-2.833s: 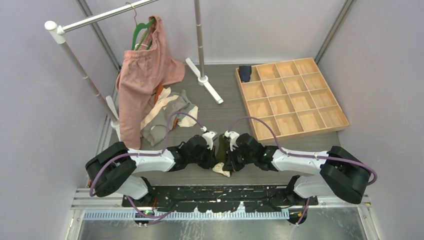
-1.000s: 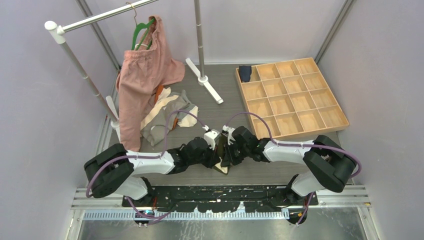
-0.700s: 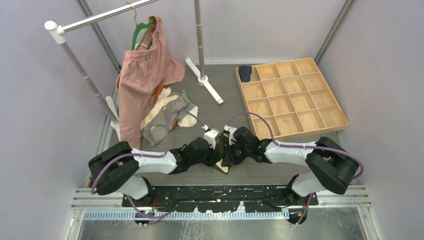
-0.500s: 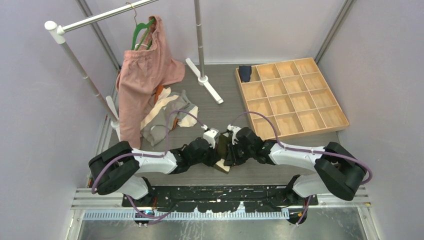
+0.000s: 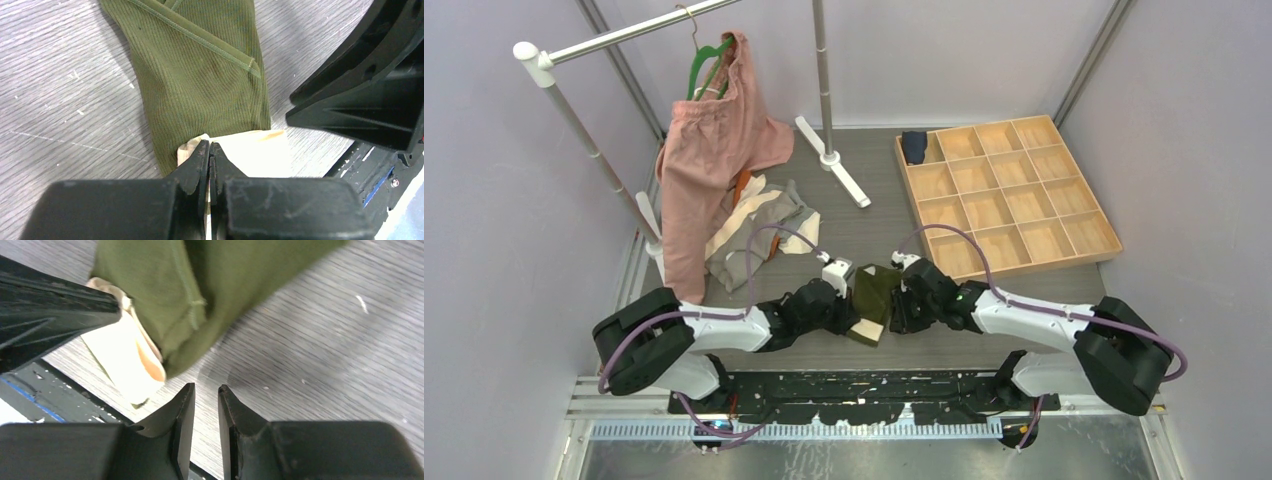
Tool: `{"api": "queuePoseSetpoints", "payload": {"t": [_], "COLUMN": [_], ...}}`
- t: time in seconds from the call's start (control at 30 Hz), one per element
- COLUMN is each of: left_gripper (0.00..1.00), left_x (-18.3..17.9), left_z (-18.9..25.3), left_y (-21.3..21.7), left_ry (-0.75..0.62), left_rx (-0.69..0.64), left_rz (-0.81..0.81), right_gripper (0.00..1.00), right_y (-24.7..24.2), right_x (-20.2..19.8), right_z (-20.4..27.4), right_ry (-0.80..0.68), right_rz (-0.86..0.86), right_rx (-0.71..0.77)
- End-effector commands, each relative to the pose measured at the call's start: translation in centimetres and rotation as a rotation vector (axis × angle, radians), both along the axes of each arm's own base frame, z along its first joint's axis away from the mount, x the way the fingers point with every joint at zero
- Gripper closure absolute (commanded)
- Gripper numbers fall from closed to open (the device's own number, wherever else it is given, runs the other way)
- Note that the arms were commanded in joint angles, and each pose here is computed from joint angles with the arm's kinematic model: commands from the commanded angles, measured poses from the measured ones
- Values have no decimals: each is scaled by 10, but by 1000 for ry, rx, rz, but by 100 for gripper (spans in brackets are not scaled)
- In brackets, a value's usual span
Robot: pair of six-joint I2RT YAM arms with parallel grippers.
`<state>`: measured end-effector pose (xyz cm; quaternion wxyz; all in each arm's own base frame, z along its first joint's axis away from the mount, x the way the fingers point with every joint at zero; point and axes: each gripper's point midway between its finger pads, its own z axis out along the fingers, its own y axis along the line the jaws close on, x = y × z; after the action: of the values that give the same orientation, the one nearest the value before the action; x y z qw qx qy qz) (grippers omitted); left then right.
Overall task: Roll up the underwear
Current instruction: Roll the underwear to the center of the board.
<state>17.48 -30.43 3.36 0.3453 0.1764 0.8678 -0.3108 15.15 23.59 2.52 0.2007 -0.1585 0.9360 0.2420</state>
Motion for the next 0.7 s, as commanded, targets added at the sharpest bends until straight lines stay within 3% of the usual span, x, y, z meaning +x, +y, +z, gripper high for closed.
{"api": "queuePoseSetpoints", "payload": {"t": [0.0, 0.2, 0.3, 0.43, 0.67], "left_gripper": [99, 99, 99, 99, 99], "left_x": [-14, -18, -20, -26, -34], "left_z": [-38, -41, -45, -47, -51], "left_y": [42, 48, 58, 65, 70], "left_ry": [70, 109, 142, 172, 196], "left_rx": [160, 181, 193, 183, 155], "left_rz": [53, 87, 144, 182, 195], "right_gripper": [69, 65, 54, 53, 48], "right_y": [-13, -6, 1, 22, 61], "right_x": [17, 36, 43, 41, -5], "right_z": [21, 71, 90, 107, 90], "right_ry": [-98, -367, -487, -538, -773], "right_rz": [-83, -7, 39, 142, 674], "right_rx": [-36, 98, 162, 226, 43]}}
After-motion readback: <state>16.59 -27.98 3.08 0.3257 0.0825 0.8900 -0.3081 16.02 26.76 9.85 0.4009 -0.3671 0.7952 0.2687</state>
